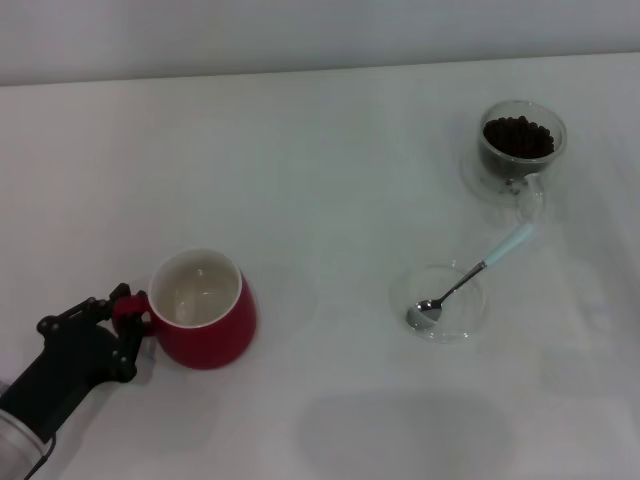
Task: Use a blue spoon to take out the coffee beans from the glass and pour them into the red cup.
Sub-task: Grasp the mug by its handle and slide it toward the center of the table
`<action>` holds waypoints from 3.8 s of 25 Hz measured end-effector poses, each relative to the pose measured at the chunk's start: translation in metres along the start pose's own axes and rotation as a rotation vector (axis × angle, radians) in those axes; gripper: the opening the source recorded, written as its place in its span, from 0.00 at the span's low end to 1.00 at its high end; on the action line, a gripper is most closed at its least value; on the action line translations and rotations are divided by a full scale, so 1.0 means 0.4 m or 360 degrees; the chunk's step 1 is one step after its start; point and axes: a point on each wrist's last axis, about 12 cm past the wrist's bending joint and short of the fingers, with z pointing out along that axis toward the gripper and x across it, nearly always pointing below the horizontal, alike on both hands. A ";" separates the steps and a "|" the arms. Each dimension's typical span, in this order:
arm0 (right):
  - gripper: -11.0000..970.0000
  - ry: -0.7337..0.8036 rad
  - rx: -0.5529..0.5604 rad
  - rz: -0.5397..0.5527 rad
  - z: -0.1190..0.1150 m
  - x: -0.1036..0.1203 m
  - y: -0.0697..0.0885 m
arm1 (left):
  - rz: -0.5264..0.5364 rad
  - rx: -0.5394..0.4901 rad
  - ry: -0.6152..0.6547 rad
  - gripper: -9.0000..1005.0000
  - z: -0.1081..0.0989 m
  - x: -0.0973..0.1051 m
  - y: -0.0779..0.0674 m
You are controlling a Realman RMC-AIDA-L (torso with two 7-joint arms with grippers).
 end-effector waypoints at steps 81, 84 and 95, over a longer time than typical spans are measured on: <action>0.88 -0.0041 -0.0041 0.0002 0.035 -0.009 0.014 | 0.0262 0.0306 0.0224 0.16 0.329 -0.142 -0.060; 0.88 -0.0040 -0.0041 0.0002 0.035 -0.009 0.014 | 0.0257 0.0303 0.0215 0.17 0.329 -0.144 -0.059; 0.88 -0.0025 -0.0041 0.0005 0.038 -0.005 0.017 | 0.0271 0.0319 0.0208 0.45 0.329 -0.146 -0.061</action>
